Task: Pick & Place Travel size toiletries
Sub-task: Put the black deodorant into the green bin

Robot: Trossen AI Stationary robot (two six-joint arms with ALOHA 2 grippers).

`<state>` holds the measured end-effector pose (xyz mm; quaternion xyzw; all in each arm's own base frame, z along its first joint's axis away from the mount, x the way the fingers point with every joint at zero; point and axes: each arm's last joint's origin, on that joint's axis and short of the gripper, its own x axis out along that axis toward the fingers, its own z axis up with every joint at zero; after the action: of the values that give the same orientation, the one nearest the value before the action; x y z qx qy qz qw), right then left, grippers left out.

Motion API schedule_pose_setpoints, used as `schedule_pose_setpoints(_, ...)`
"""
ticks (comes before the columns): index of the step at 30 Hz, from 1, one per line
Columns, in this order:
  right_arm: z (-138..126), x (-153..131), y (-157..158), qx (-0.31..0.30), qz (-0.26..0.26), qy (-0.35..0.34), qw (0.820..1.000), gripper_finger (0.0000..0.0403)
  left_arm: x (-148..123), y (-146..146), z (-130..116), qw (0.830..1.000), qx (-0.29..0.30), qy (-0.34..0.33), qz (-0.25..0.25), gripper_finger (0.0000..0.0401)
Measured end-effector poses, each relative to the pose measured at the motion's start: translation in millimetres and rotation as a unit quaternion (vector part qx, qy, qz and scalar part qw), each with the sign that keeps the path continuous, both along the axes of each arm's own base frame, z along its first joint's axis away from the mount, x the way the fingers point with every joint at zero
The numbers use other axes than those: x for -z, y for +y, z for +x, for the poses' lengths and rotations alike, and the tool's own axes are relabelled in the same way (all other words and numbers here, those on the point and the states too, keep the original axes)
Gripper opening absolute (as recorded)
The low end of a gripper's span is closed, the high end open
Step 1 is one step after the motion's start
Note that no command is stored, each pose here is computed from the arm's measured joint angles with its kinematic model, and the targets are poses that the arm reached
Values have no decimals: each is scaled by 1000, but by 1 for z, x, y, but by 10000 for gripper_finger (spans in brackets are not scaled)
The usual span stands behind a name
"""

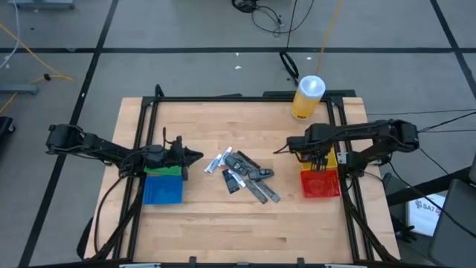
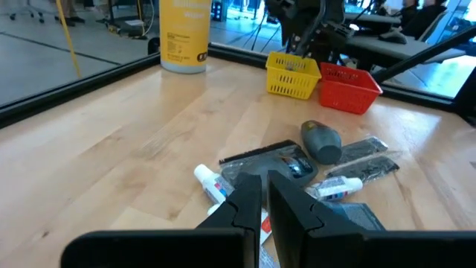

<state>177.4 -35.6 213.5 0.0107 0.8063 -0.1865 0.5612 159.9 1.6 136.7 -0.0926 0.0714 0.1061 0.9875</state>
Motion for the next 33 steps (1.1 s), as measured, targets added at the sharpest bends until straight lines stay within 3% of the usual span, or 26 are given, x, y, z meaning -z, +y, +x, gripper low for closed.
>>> schedule_pose_setpoints(2,-1,-13,3,27,-33,-43,998,252,-2,0,0,1000,1,-9,0,24)
schedule_pose_setpoints(4,2,-24,7,37,-54,-130,989,249,-4,0,1,1000,1,-18,2,24)
schedule_pose_setpoints(7,17,-30,17,18,-67,-316,946,242,-9,0,1,999,2,-46,6,24)
schedule_pose_setpoints(9,30,-28,24,-22,-65,-440,895,237,-14,0,3,998,3,-63,16,24)
schedule_pose_setpoints(12,48,-13,38,-103,-56,-591,798,231,-23,-1,7,995,18,-84,46,24)
schedule_pose_setpoints(16,59,19,49,-163,-44,-720,673,225,-38,-4,16,988,74,-105,86,24)
schedule_pose_setpoints(18,61,35,49,-156,-46,-746,646,223,-50,-7,23,980,110,-125,105,24)
schedule_pose_setpoints(21,70,50,50,-142,-45,-760,632,221,-65,-7,42,976,141,-103,130,24)
schedule_pose_setpoints(26,92,67,52,-148,-45,-756,637,221,-90,-3,78,976,148,52,151,24)
schedule_pose_setpoints(29,98,76,55,-153,-39,-745,648,221,-94,-1,95,960,153,167,163,24)
schedule_pose_setpoints(33,98,84,63,-167,-29,-734,658,221,-103,-2,115,932,184,244,193,31)
